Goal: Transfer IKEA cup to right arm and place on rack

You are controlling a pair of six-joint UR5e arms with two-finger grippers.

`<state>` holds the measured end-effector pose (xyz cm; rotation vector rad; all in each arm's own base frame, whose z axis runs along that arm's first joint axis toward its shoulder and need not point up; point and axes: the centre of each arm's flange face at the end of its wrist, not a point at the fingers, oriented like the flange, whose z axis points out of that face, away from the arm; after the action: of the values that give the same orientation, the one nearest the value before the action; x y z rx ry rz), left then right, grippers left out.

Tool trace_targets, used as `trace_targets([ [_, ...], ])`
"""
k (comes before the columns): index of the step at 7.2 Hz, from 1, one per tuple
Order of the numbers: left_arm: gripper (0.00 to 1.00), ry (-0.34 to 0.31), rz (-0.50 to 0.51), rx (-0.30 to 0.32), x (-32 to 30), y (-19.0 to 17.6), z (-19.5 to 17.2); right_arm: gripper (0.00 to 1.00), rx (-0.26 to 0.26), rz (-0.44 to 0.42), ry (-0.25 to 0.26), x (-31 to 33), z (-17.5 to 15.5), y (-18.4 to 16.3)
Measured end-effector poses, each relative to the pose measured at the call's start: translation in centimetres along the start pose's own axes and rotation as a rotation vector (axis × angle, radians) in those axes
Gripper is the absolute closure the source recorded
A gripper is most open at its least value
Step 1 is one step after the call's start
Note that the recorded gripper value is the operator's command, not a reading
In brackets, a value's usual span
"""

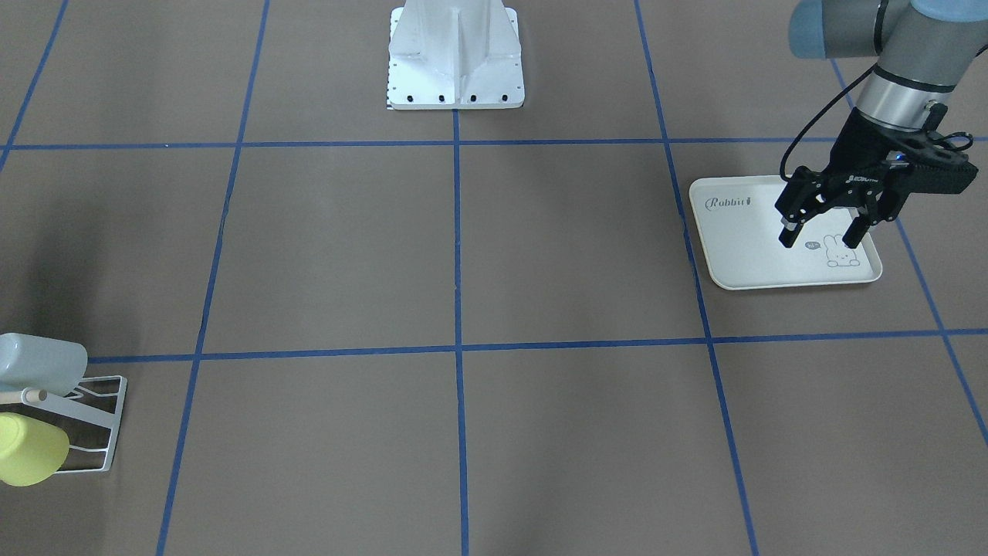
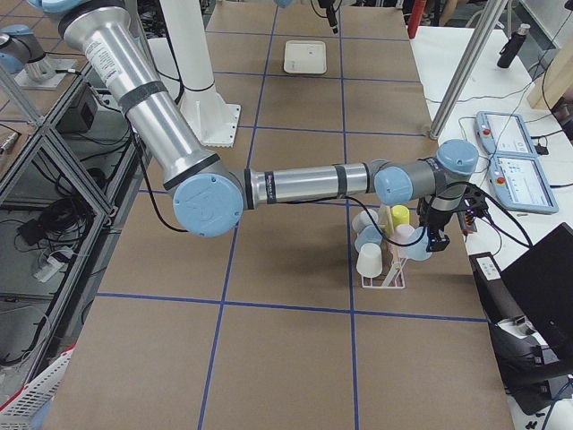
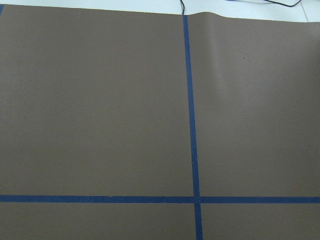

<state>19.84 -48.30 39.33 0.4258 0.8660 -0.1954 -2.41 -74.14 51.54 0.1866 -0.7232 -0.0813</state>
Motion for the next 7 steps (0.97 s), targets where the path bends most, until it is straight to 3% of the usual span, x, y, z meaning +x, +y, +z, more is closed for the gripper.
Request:
trace_targets([
  [2,0.0,0.003,-0.004,0.001,0.2,-0.1,0.0,0.82,-0.017,0.006,0.003,0.4,1.1,0.6],
  [3,0.0,0.005,-0.006,0.002,0.3,-0.1,-0.1,0.7,-0.024,0.007,0.003,0.5,1.5,0.9],
  [4,0.0,0.007,-0.007,0.002,0.4,-0.1,-0.1,0.45,-0.031,0.008,0.004,0.7,1.9,1.2],
  [5,0.0,0.008,-0.007,0.003,0.5,-0.2,-0.1,0.05,-0.038,0.009,0.005,0.8,2.4,1.5],
  [7,0.0,0.003,-0.004,0.0,0.3,-0.1,0.0,0.01,-0.056,0.016,0.01,1.2,3.5,1.9],
])
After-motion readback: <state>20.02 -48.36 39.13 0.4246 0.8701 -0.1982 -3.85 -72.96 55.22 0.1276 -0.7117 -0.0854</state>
